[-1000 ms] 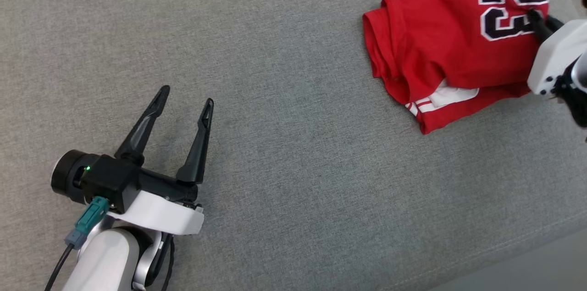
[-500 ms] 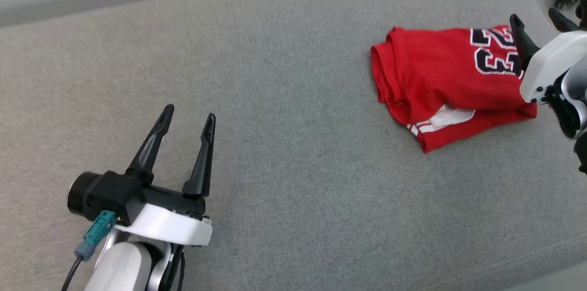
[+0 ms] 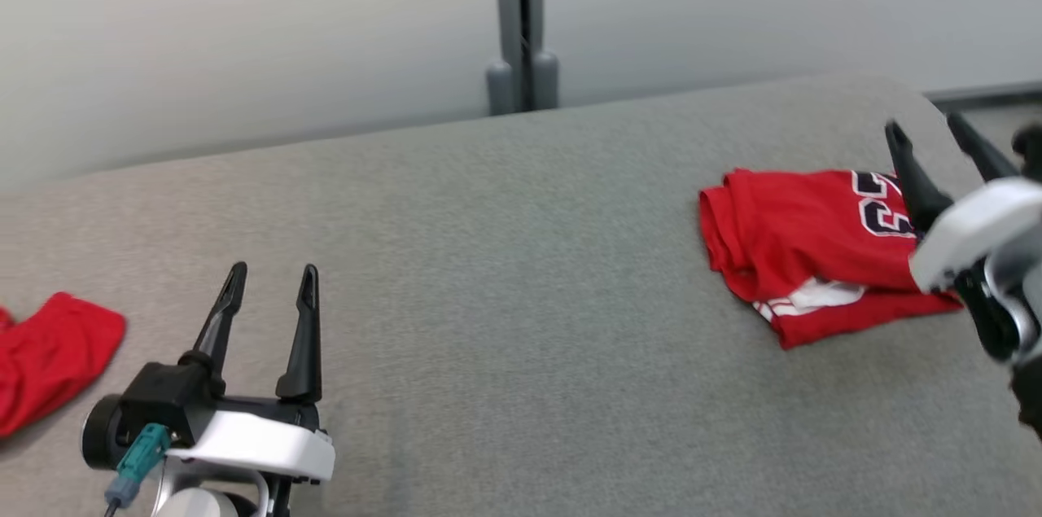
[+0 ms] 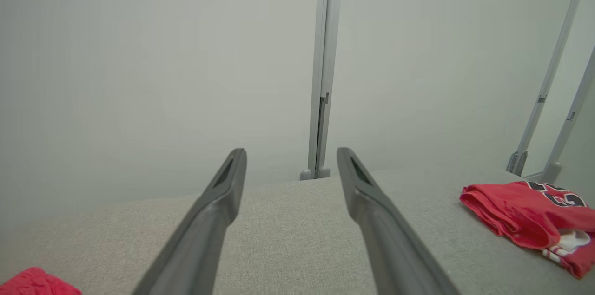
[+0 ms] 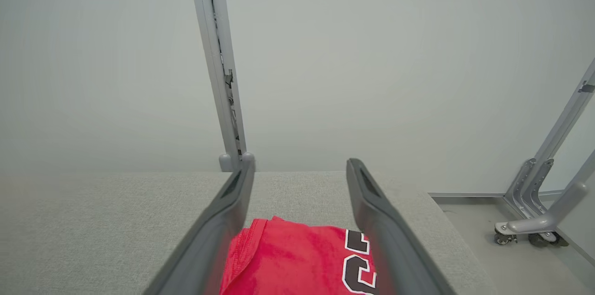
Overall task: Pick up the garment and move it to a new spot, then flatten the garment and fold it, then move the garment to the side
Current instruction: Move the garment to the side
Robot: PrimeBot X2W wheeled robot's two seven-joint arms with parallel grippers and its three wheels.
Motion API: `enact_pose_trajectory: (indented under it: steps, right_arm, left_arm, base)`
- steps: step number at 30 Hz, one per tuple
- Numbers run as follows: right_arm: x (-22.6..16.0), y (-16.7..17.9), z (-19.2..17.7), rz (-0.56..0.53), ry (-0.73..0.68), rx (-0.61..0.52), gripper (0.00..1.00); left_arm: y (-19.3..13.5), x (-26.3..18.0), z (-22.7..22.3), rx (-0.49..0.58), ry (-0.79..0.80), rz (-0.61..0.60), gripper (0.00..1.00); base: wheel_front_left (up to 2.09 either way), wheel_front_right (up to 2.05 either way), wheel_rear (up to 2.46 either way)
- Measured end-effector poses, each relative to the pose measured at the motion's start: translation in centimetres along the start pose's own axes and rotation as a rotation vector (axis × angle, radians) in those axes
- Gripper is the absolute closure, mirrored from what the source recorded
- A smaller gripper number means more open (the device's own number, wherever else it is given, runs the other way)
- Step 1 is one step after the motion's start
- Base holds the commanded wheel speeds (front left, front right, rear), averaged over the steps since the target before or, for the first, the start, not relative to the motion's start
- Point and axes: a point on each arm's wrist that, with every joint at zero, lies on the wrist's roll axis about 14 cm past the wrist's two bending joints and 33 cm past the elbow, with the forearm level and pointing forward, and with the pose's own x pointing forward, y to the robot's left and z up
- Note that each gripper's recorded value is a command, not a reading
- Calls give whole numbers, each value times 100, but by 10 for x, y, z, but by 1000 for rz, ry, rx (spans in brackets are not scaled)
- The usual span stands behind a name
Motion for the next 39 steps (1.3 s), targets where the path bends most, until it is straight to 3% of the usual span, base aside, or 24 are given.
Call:
enact_pose_trajectory:
  steps: [11,21,39]
  right_arm:
    - [-44,53,-13,96,-135,122,0]
    - [-90,81,-39,90,-129,130,0]
    - [-100,84,-24,46,-133,121,0]
  left_arm:
    - [43,-57,6,12,-13,185,0]
    - [51,-76,2,-4,-12,234,0]
    - [52,-77,-2,6,-4,234,0]
  base:
    - [0,0,0]
    - [0,0,0]
    - [0,0,0]
